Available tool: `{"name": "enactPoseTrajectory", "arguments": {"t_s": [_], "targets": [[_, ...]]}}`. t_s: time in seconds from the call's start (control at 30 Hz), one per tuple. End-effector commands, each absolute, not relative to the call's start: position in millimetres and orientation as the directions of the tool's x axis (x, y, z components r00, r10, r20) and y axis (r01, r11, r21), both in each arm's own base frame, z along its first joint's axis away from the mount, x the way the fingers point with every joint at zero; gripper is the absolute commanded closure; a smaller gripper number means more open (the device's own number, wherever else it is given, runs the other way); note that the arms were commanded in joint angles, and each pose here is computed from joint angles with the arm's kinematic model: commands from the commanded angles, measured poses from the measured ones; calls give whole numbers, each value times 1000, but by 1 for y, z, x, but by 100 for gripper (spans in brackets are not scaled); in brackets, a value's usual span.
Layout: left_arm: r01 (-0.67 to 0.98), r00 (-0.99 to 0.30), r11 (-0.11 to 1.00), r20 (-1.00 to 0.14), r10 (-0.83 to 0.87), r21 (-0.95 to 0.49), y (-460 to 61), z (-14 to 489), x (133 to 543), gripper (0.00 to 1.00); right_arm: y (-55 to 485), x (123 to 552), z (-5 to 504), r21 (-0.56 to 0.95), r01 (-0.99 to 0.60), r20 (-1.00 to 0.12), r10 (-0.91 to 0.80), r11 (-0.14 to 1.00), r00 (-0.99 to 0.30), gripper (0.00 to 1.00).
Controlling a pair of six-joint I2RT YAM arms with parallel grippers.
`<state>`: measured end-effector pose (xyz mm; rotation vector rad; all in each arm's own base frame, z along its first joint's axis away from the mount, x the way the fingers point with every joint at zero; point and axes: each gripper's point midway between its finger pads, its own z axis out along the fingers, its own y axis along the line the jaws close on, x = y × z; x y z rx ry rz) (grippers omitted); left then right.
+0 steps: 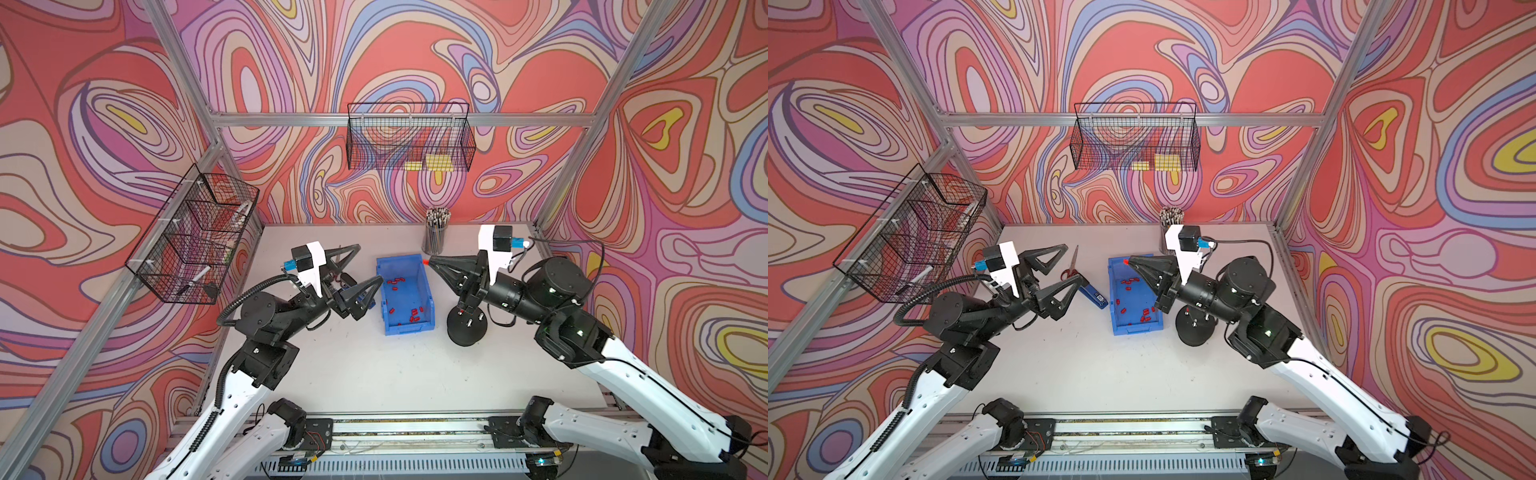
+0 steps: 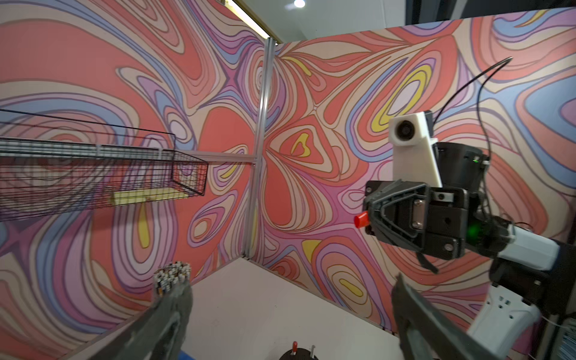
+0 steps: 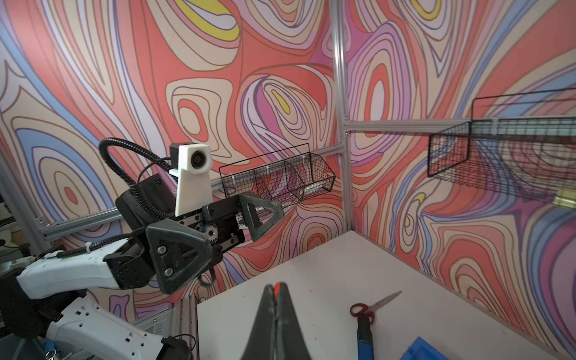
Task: Cover the protruding screws with screw protection sleeves
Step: Pick up the screw protection sleeve from the storage box, then attach the screw protection sleeve to the screw.
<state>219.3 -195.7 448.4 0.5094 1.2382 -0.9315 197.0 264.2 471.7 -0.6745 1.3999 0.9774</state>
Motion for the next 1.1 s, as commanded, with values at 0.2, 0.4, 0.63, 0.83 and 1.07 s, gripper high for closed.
{"name": "enactPoseTrajectory", "arguments": {"t_s": [0.2,0.4,0.63,0.83,1.07], "targets": [[467,-86,881,-996,-33,-70,-153,371,288,1,169,220,301,145,-355,-745,-134,924,-654,100],[447,-161,890,-987,-18,-89,-156,351,301,1,149,229,241,-20,-207,-605,-177,978,-776,100],[423,-203,902,-979,4,-84,-154,338,304,1,148,238,209,-105,-193,-546,-219,976,-809,100],[425,-209,902,-978,10,-82,-155,337,305,1,144,251,193,-52,-176,-517,-178,983,-838,100],[423,-217,903,-976,15,-80,-155,335,306,1,138,255,181,5,-159,-496,-136,987,-858,100]]}}
